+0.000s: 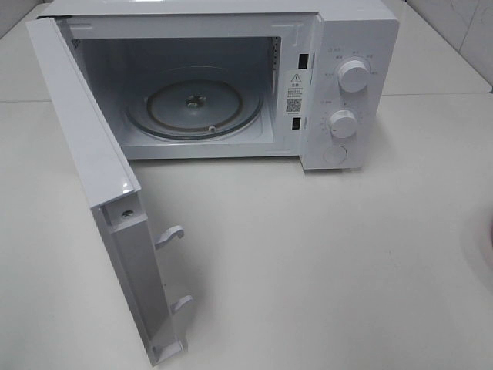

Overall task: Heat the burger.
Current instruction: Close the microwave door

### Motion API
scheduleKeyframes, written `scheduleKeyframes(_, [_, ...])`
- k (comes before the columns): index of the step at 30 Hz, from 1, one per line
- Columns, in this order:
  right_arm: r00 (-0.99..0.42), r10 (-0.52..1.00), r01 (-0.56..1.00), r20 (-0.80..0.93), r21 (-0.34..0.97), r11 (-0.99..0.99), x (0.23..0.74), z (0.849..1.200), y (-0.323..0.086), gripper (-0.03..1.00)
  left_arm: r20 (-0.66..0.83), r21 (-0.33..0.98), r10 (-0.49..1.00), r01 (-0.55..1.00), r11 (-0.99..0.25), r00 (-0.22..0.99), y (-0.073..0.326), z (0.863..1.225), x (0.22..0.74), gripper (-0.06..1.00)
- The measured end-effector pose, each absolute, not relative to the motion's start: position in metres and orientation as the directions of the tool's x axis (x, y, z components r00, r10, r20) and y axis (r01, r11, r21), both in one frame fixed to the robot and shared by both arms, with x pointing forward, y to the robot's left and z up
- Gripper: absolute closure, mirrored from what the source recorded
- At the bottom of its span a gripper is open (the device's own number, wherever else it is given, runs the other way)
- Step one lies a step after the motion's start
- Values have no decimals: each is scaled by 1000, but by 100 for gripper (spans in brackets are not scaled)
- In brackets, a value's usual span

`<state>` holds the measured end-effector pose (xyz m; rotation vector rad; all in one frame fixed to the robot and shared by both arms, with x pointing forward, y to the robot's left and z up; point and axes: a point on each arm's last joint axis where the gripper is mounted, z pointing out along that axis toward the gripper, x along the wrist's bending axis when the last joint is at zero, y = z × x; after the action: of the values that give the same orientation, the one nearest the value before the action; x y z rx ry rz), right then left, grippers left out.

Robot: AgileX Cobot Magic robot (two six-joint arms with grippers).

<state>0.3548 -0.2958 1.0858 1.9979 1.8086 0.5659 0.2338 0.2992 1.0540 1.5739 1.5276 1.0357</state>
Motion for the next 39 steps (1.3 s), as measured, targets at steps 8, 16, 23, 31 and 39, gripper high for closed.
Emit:
scheduleKeyframes(8, [85, 996, 795, 40, 599, -92, 322, 1084, -299, 20, 73, 898, 997, 437, -59, -16, 299, 1054, 234, -4])
scheduleKeyframes(16, [85, 996, 708, 14, 703, -70, 282, 1080, -304, 20, 73, 898, 997, 437, -59, -16, 299, 1054, 234, -4])
scheduleKeyframes(23, [10, 1000, 616, -20, 788, 10, 250, 1082, -304, 20, 73, 898, 997, 437, -59, -16, 299, 1054, 234, -4])
scheduleKeyframes(31, [18, 1000, 530, -21, 848, 8, 229, 1077, -306, 20, 73, 898, 997, 437, -59, -16, 299, 1054, 234, -4])
scheduleKeyframes(39, [24, 999, 519, -26, 855, 9, 222, 1056, -308, 5, 73, 898, 997, 437, -59, -16, 299, 1054, 234, -4])
